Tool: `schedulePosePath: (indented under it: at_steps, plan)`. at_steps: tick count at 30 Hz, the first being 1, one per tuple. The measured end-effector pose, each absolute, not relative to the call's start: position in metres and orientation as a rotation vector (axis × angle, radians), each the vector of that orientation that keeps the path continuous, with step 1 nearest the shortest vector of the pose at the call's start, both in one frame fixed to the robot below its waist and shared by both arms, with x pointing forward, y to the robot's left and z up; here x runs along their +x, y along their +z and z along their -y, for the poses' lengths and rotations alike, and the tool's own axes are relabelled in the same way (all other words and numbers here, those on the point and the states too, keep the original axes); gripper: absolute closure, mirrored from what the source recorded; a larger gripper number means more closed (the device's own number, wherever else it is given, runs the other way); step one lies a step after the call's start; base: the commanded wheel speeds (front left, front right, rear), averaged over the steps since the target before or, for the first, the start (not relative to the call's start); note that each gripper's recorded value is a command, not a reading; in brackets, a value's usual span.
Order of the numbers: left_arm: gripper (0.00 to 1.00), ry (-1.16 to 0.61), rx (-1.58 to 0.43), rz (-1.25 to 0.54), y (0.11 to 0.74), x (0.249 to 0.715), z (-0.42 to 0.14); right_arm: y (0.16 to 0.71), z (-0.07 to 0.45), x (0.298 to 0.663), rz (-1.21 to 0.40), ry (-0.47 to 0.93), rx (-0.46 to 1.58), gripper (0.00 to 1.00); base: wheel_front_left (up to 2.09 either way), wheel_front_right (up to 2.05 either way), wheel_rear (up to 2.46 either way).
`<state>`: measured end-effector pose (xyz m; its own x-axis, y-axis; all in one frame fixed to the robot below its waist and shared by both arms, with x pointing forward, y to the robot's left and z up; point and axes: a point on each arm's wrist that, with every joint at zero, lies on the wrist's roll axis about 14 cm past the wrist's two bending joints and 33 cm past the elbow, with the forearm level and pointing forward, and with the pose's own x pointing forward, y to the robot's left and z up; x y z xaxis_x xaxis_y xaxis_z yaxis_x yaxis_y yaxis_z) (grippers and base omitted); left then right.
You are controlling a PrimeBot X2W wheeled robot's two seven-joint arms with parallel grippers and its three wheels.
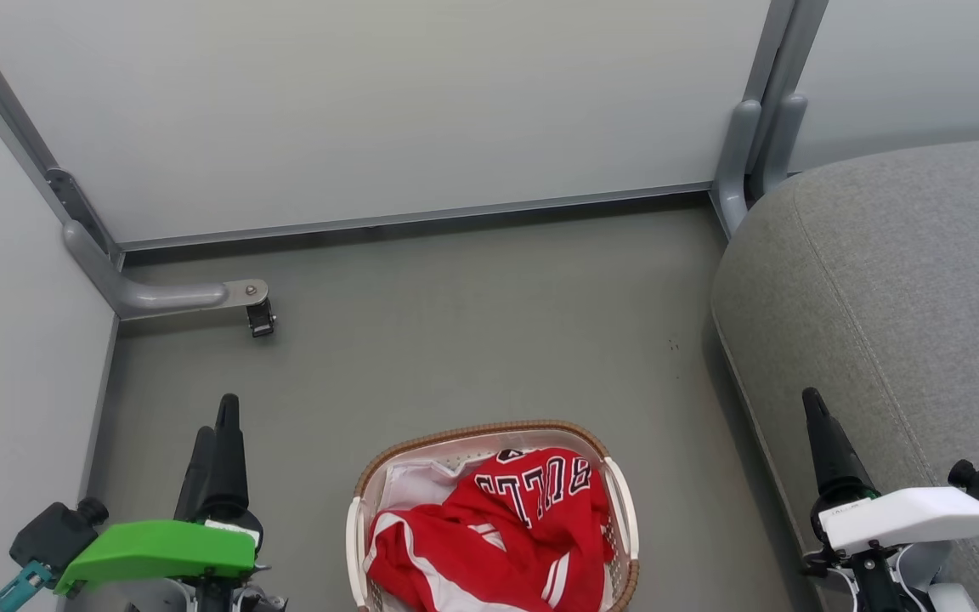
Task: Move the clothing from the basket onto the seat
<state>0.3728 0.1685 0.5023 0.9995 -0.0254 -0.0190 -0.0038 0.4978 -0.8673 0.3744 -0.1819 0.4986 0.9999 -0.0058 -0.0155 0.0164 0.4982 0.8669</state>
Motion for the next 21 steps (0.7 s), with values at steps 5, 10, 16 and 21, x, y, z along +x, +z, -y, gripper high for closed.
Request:
schedulePosePath:
  at_steps: [5,10,16,21]
  plan:
    - [0.00,-0.024,-0.947,-0.028,0.503,0.371,-0.165,0.502,0.177,0.374,-0.007,0.008,0.946,0.00,0.00,0.00,0.00]
    - [0.00,-0.028,-0.863,-0.035,0.500,0.367,-0.162,0.501,0.172,0.373,-0.012,0.024,0.859,0.00,0.00,0.00,0.00]
    - [0.00,-0.041,-0.759,-0.041,0.497,0.364,-0.156,0.501,0.166,0.373,-0.013,0.044,0.760,0.00,0.00,0.00,0.00]
    - [0.00,-0.041,-0.696,-0.051,0.492,0.361,-0.155,0.500,0.162,0.372,-0.010,0.056,0.697,0.00,0.00,0.00,0.00]
